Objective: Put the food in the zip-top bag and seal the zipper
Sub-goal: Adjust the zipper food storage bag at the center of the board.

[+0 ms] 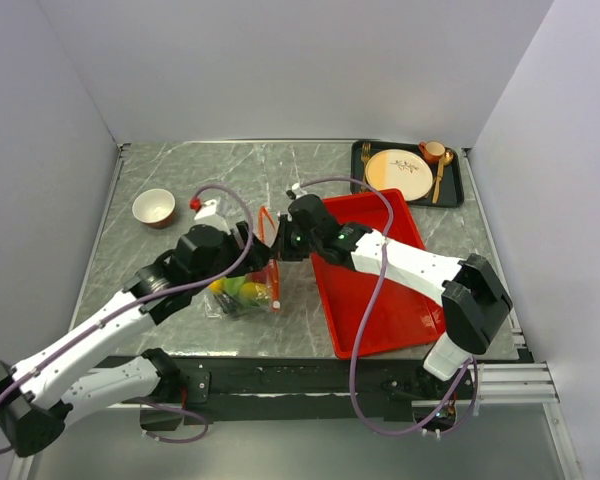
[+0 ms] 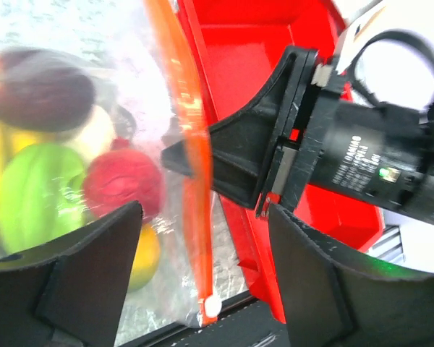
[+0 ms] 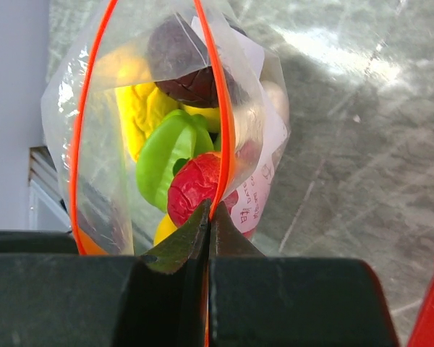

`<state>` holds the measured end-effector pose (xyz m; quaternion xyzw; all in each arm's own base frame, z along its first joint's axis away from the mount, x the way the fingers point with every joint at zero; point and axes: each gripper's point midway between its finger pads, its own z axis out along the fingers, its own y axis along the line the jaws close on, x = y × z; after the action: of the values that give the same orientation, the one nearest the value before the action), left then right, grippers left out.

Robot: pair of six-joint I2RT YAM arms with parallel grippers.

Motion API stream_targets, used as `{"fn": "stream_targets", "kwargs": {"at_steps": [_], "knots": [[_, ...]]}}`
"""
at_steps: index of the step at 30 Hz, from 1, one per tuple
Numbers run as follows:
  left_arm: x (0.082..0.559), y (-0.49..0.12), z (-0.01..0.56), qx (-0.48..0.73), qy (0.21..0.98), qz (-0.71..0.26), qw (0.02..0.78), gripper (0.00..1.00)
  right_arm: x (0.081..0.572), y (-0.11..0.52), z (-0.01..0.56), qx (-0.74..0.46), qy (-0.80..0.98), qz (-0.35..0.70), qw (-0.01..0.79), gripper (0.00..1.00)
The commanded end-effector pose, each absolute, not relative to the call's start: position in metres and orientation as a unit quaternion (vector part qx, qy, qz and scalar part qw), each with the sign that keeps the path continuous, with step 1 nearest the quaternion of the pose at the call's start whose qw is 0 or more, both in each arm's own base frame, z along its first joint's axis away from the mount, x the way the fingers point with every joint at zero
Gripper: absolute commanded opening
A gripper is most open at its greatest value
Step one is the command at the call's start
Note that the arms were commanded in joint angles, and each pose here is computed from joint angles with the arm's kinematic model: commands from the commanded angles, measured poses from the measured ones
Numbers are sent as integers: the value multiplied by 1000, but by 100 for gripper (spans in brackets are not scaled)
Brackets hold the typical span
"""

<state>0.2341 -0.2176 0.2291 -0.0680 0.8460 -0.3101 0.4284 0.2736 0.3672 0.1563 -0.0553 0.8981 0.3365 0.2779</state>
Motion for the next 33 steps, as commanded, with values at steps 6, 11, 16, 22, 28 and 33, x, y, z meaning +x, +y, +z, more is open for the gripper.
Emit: {"fn": "stream_targets", "kwargs": {"at_steps": [6,11,16,22,28,33], "knots": [[223,-178,236,-130,825,-294,465,81,273,361,189,-30,879,376,292,0],[217,-161,236,-171,809,-299,476,85,273,373,236,-83,858,402,309,2],[226,-161,262,-157,795,-295,506,89,274,376,250,-95,851,409,315,1],[237,-166,251,-174,816,-263,485,83,270,379,255,-98,846,424,308,2],[242,-142,241,-213,828,-187,484,58,269,379,256,-107,845,421,312,3],[249,-143,257,-209,820,-184,499,2,269,383,259,-117,843,425,308,3]]}}
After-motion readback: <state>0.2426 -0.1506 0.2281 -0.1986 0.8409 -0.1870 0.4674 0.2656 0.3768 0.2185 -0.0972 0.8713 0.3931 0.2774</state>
